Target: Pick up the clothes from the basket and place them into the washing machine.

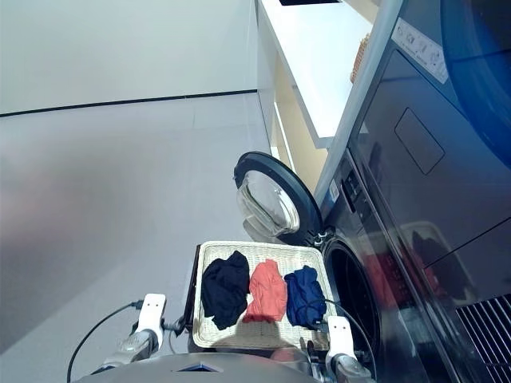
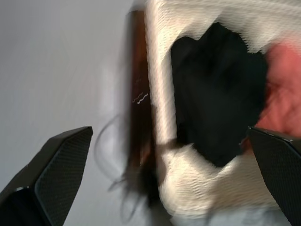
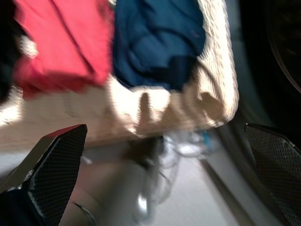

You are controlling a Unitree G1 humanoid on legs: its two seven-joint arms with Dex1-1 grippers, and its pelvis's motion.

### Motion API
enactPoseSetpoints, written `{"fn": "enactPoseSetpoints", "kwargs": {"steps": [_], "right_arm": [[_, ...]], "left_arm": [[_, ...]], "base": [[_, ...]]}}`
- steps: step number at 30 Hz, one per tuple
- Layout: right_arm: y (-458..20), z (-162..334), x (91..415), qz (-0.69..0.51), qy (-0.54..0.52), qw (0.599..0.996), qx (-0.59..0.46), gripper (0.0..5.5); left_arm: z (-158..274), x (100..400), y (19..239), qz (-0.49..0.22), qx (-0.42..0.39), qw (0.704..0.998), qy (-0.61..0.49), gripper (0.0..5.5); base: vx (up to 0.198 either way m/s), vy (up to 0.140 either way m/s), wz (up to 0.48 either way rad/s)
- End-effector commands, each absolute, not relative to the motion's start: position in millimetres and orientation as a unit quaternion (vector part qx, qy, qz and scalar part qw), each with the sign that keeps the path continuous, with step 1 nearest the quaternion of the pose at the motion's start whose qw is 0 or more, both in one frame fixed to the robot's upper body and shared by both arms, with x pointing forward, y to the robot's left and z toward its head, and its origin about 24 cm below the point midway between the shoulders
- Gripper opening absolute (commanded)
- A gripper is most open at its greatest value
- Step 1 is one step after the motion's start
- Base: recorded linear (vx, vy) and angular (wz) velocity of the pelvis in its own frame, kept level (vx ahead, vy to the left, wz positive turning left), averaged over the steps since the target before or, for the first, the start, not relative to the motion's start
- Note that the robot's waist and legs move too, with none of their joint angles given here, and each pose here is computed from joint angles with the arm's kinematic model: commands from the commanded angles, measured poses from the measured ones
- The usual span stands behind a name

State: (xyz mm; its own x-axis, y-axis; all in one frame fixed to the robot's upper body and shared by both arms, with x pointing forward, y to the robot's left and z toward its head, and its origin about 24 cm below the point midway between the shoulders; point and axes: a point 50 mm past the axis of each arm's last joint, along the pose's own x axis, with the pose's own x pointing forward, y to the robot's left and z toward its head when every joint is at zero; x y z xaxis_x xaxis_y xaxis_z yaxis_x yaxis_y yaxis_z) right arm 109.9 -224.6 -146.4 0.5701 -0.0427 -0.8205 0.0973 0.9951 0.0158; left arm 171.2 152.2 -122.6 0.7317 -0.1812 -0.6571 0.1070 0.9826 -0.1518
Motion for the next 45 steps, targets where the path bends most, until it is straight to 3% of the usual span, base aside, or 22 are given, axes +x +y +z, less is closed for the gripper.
{"fn": "enactPoseSetpoints", "kwargs": {"steps": [1, 10, 17, 20, 25, 32, 45], "right_arm": [[-210.0, -119.3, 167.6, -0.010, 0.355, 0.934, 0.053, 5.50], [-176.6, -38.8, 234.7, 0.068, 0.147, 0.985, 0.065, 5.50], [-145.7, 13.8, 264.0, 0.128, 0.034, 0.987, 0.088, 5.50], [-121.1, 52.2, 277.4, 0.170, -0.043, 0.980, 0.098, 5.50], [-92.1, 89.2, 283.3, 0.227, -0.115, 0.962, 0.097, 5.50], [-60.7, 127.4, 283.2, 0.280, -0.182, 0.935, 0.120, 5.50], [-53.5, 149.9, 264.2, 0.334, -0.223, 0.901, 0.164, 5.50]], "left_arm": [[-75.3, 234.3, 140.6, -0.101, -0.060, 0.966, 0.230, 5.50], [-27.1, 273.3, 123.5, -0.124, -0.028, 0.983, 0.130, 5.50], [0.4, 297.5, 112.1, -0.120, -0.008, 0.990, 0.077, 5.50], [9.5, 313.6, 115.5, -0.084, 0.021, 0.994, 0.064, 5.50], [23.9, 332.3, 122.1, -0.042, 0.073, 0.996, 0.039, 5.50], [40.5, 352.8, 120.6, 0.003, 0.080, 0.996, 0.030, 5.50], [67.2, 379.7, 133.2, 0.080, 0.081, 0.993, 0.030, 5.50]], "base": [[-0.115, -0.007, 0.093], [-0.125, -0.022, 0.009], [-0.081, -0.039, -0.005], [-0.095, -0.023, 0.044], [-0.084, -0.018, -0.008], [-0.078, 0.002, -0.033], [-0.007, 0.000, 0.001]]}}
